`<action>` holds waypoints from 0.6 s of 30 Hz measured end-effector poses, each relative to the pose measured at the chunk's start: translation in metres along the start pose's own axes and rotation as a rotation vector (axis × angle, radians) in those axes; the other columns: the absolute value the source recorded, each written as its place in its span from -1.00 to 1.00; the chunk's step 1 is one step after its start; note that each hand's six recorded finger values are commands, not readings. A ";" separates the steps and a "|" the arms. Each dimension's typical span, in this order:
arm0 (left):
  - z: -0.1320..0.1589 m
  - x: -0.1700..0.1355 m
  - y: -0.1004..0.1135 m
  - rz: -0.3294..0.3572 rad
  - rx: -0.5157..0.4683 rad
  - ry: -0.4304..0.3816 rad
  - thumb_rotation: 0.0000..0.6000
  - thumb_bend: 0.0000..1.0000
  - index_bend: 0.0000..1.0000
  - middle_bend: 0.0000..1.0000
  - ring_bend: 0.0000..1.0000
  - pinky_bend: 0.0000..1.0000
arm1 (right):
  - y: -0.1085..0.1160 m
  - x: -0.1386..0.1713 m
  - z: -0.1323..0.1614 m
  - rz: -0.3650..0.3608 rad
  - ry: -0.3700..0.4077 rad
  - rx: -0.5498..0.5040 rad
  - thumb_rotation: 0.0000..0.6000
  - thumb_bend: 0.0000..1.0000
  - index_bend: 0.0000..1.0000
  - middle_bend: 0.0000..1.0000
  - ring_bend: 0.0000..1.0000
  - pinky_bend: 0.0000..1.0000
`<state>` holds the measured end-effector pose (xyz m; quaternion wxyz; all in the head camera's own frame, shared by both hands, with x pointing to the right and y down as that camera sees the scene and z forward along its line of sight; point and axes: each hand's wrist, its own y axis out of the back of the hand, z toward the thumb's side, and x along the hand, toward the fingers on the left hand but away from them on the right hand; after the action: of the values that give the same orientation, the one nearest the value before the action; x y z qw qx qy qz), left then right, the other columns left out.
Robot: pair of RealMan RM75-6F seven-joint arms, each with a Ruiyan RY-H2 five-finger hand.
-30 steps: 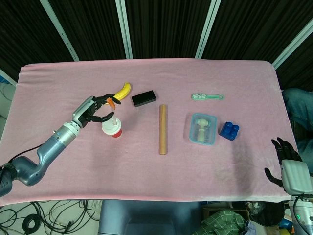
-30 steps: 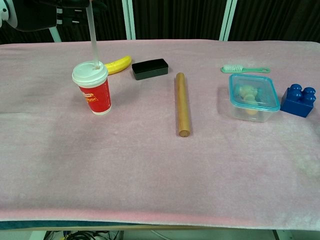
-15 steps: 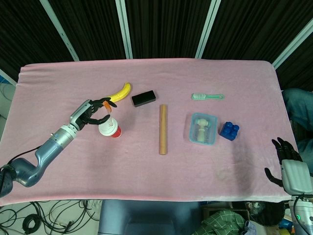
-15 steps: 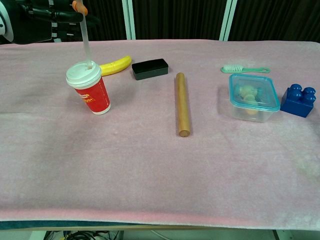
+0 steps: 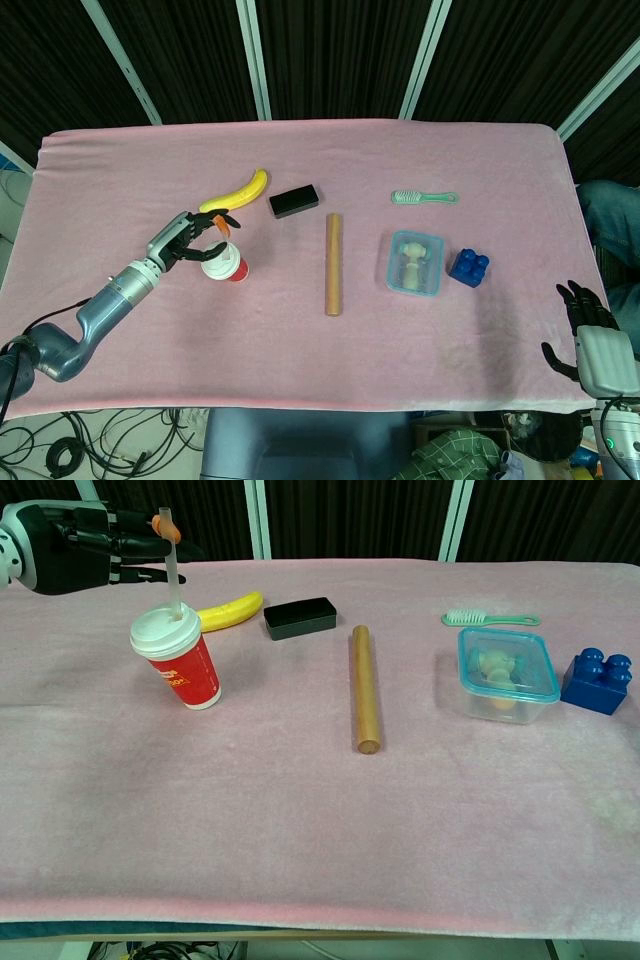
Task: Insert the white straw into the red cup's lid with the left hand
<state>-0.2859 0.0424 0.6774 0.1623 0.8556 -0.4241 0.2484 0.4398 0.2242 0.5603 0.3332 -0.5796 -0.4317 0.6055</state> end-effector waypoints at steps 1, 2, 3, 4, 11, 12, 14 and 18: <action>0.000 0.002 0.000 0.000 0.001 0.002 1.00 -0.12 0.15 -0.36 -0.90 -0.81 | 0.000 0.000 0.000 0.000 0.000 0.000 1.00 -0.54 -0.84 -0.94 -0.88 -0.63; -0.001 0.003 0.000 0.000 0.001 0.006 1.00 -0.12 0.14 -0.36 -0.90 -0.81 | 0.000 0.000 0.000 0.000 0.000 0.000 1.00 -0.54 -0.84 -0.94 -0.88 -0.63; -0.001 0.005 0.000 0.000 0.002 0.010 1.00 -0.12 0.13 -0.36 -0.90 -0.82 | 0.000 0.000 0.000 0.000 0.000 0.000 1.00 -0.54 -0.84 -0.94 -0.88 -0.63; -0.003 0.006 0.000 -0.001 0.002 0.017 1.00 -0.12 0.13 -0.36 -0.91 -0.82 | 0.000 0.000 0.000 0.000 0.000 0.000 1.00 -0.54 -0.84 -0.94 -0.88 -0.63; -0.009 0.010 -0.002 -0.007 0.006 0.043 1.00 -0.12 -0.09 -0.43 -0.94 -0.85 | 0.000 0.000 0.000 0.000 -0.002 -0.001 1.00 -0.54 -0.84 -0.94 -0.88 -0.63; -0.008 0.010 -0.002 -0.009 0.009 0.046 1.00 -0.12 -0.18 -0.45 -0.96 -0.86 | 0.000 0.000 0.000 0.000 -0.002 -0.001 1.00 -0.54 -0.84 -0.94 -0.88 -0.63; -0.009 0.011 -0.004 -0.019 0.016 0.057 1.00 -0.12 -0.34 -0.48 -0.98 -0.89 | 0.000 0.000 0.000 0.001 -0.002 -0.001 1.00 -0.54 -0.84 -0.94 -0.88 -0.63; -0.011 0.010 -0.007 -0.051 0.044 0.083 1.00 -0.12 -0.54 -0.54 -1.00 -0.93 | 0.000 0.000 0.000 0.000 -0.002 -0.002 1.00 -0.54 -0.84 -0.94 -0.88 -0.63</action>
<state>-0.2779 0.0457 0.6917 0.1670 0.8584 -0.3897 0.2888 0.4399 0.2240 0.5606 0.3324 -0.5793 -0.4325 0.6057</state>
